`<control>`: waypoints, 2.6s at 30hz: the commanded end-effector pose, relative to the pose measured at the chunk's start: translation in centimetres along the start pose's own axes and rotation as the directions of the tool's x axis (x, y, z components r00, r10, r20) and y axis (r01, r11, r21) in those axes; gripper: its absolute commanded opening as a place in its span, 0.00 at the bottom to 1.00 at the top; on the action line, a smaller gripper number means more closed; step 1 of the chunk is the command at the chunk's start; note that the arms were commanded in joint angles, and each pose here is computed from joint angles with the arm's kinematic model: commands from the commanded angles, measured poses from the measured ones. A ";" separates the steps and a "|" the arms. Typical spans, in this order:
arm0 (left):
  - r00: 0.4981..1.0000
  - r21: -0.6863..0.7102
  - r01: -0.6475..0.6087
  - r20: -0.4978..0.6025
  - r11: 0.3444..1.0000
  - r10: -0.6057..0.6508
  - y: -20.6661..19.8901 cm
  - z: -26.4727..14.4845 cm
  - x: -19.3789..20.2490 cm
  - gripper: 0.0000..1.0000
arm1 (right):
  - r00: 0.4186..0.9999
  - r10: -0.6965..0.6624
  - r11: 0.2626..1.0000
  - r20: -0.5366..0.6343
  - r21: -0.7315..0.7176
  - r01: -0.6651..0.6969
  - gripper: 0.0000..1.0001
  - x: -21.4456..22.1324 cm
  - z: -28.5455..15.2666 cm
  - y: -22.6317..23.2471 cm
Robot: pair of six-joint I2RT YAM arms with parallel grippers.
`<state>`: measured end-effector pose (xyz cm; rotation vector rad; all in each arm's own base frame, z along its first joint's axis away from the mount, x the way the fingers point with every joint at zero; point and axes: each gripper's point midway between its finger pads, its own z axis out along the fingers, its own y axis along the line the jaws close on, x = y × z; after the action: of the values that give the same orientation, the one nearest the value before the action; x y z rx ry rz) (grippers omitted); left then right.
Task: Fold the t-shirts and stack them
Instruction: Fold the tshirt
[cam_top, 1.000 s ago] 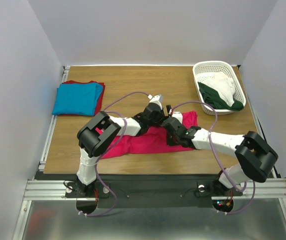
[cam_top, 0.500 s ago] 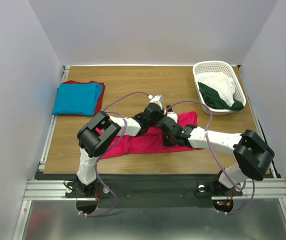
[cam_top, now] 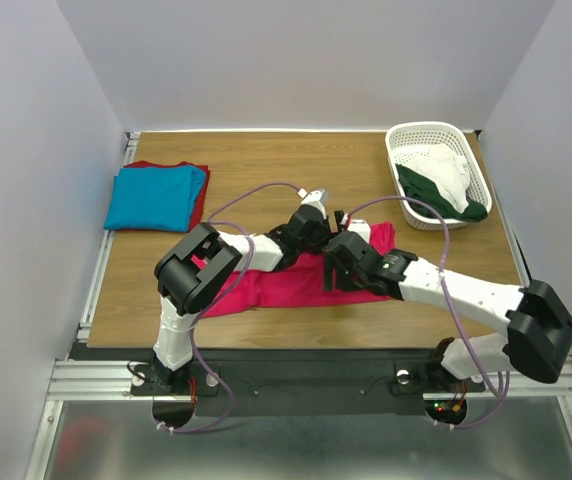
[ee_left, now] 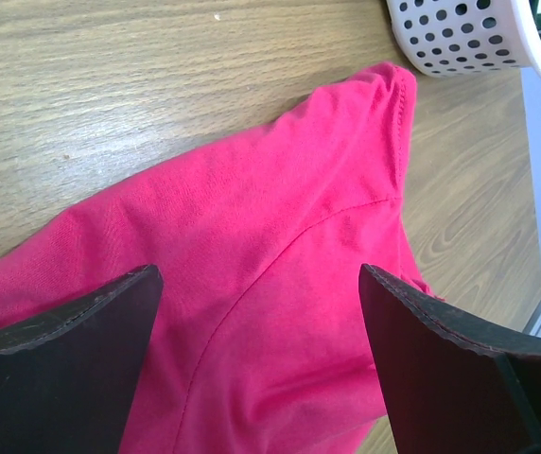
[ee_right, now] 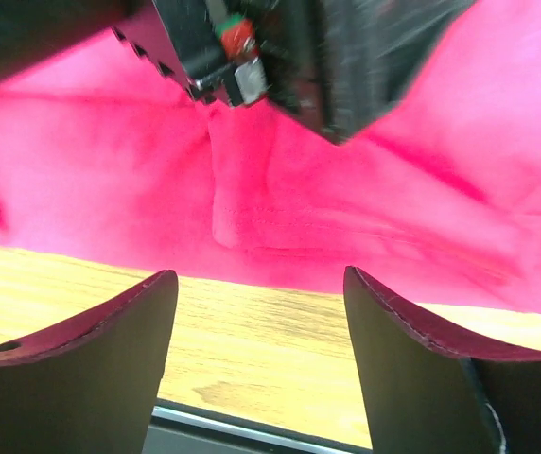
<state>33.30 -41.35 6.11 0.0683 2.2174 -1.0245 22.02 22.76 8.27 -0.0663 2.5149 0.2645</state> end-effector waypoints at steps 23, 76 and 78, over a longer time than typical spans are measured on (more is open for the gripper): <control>0.978 -0.271 -0.064 0.174 0.961 0.115 6.4 -11.2 -2.2 0.99 | 0.988 0.089 0.933 0.130 0.336 -0.128 0.78 -3.5 2.9 -10.2; 0.961 -0.402 0.116 0.276 0.908 -0.001 10.8 -18.6 -0.4 0.99 | 0.989 -0.036 0.999 0.142 0.013 0.034 0.91 -20.2 12.0 -4.1; 0.962 -0.406 0.121 0.272 0.906 -0.007 11.2 -18.7 0.1 0.99 | 0.992 -0.036 0.999 0.125 0.012 0.035 0.91 -19.5 12.8 -4.1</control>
<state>26.48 -21.07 6.81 -0.2902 2.1786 -0.4981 46.75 19.69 10.97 -0.0376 2.3321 0.1682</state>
